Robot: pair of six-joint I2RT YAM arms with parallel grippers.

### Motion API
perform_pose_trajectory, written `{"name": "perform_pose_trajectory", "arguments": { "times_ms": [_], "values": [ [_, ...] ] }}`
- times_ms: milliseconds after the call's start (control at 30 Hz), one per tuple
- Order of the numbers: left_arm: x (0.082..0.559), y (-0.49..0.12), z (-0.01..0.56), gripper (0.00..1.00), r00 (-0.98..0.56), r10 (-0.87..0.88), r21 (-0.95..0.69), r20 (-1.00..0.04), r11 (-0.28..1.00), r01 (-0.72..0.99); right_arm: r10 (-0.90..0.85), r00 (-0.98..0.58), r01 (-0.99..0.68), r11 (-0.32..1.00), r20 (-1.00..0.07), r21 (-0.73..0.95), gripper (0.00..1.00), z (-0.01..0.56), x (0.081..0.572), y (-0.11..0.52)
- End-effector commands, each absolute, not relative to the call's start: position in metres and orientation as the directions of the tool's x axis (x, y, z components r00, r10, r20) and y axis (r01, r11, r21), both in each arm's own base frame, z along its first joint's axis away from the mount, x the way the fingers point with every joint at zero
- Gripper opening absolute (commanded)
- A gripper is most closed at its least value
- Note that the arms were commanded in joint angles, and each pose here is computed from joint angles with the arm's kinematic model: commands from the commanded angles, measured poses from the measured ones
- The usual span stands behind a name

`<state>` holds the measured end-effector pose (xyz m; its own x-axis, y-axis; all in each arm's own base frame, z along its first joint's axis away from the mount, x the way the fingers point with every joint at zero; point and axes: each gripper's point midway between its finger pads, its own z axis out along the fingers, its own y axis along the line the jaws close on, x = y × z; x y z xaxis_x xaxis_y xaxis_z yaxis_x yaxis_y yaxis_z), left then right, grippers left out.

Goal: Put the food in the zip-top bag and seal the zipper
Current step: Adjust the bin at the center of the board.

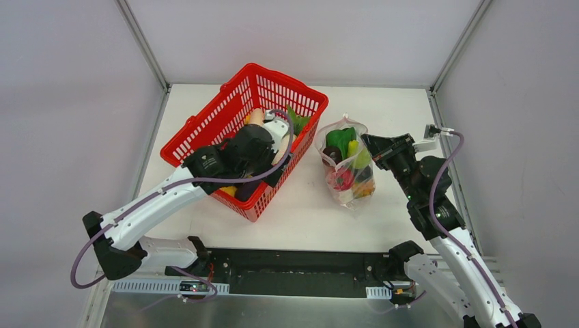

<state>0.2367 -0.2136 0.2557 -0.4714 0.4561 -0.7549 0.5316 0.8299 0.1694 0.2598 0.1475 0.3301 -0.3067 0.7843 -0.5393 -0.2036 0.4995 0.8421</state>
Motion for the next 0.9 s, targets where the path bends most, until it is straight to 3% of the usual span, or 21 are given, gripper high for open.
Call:
{"name": "perform_pose_trajectory", "arguments": {
  "times_ms": [0, 200, 333, 867],
  "values": [
    [0.246, -0.195, 0.288, 0.99, -0.443, 0.251, 0.044, -0.861, 0.903, 0.427, 0.798, -0.249, -0.267, 0.487, -0.548, 0.831, 0.0, 0.357, 0.256, 0.143],
    [0.259, -0.142, 0.279, 0.99, -0.481, 0.01, -0.097, -0.876, 0.975, 0.198, 0.798, -0.253, -0.269, 0.486, -0.548, 0.832, 0.0, 0.357, 0.255, 0.144],
    [0.259, -0.132, 0.278, 0.99, -0.471, -0.039, -0.131, -0.882, 0.978, 0.165, 0.801, -0.255, -0.262, 0.482, -0.542, 0.836, 0.0, 0.355, 0.256, 0.144],
    [0.237, -0.186, 0.318, 0.99, -0.469, -0.028, -0.27, -0.883, 0.847, 0.458, 0.771, -0.288, -0.3, 0.491, -0.568, 0.818, 0.0, 0.358, 0.252, 0.152]
  ]
}}
